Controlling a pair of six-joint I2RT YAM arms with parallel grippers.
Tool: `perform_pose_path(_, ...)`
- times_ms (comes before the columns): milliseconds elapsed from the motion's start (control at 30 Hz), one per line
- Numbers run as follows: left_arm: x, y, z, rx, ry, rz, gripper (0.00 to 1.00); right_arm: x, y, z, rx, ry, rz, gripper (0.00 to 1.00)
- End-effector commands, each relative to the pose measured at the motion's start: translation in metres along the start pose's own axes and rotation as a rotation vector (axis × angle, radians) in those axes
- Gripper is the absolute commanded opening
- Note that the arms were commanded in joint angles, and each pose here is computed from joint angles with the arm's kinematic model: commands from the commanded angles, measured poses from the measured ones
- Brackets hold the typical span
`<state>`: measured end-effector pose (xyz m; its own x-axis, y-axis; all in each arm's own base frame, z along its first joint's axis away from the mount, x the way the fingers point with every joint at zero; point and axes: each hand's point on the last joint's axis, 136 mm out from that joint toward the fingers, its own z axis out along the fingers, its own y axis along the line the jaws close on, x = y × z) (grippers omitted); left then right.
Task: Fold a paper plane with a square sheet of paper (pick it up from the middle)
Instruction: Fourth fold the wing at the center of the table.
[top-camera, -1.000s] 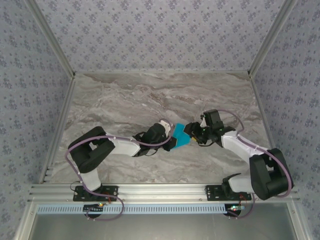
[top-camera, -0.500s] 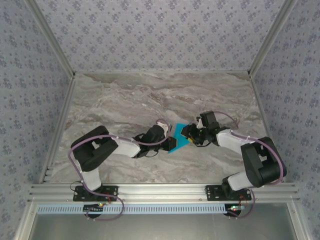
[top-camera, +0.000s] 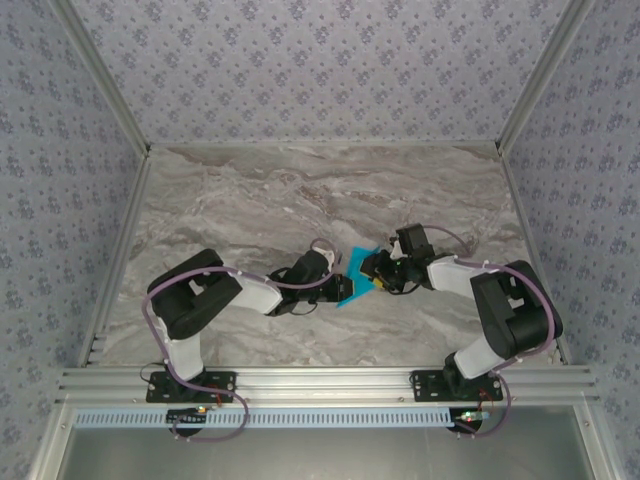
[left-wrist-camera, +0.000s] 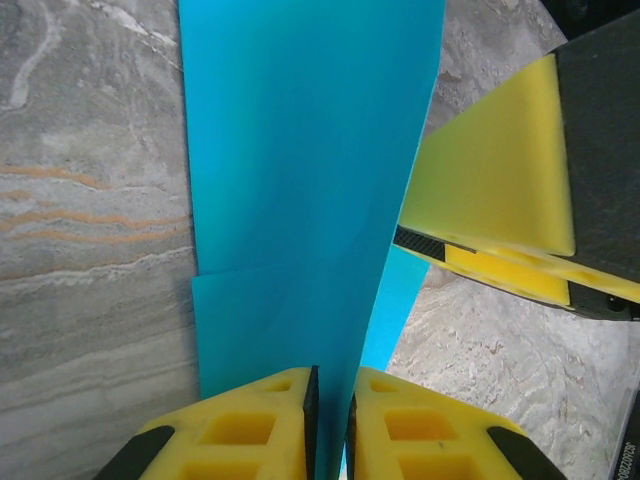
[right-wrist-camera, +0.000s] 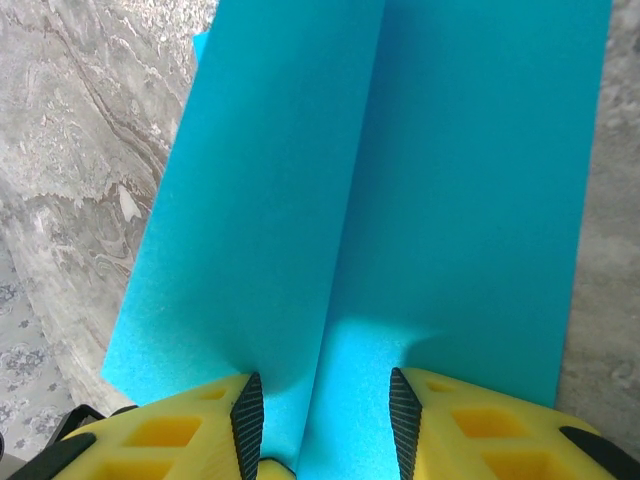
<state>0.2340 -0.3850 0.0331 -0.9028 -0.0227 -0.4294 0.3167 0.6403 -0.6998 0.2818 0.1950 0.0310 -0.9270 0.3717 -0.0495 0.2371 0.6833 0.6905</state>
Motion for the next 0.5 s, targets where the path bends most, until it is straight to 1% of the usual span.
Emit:
perform_pose_path(0,-0.002,-0.004,0.004,0.024,0.017,-0.019,0.18,-0.001,0.006,0.002,-0.015,0.009,-0.033,0.42)
perform_pose_path(167,-0.004,-0.005,0.005,0.036,0.036,-0.041,0.17,0.0,0.007,0.003,-0.027,0.011,-0.047,0.42)
perform_pose_path(467,-0.006,-0.007,0.002,0.037,0.083,-0.049,0.14,-0.001,0.014,-0.012,-0.052,-0.039,-0.153,0.42)
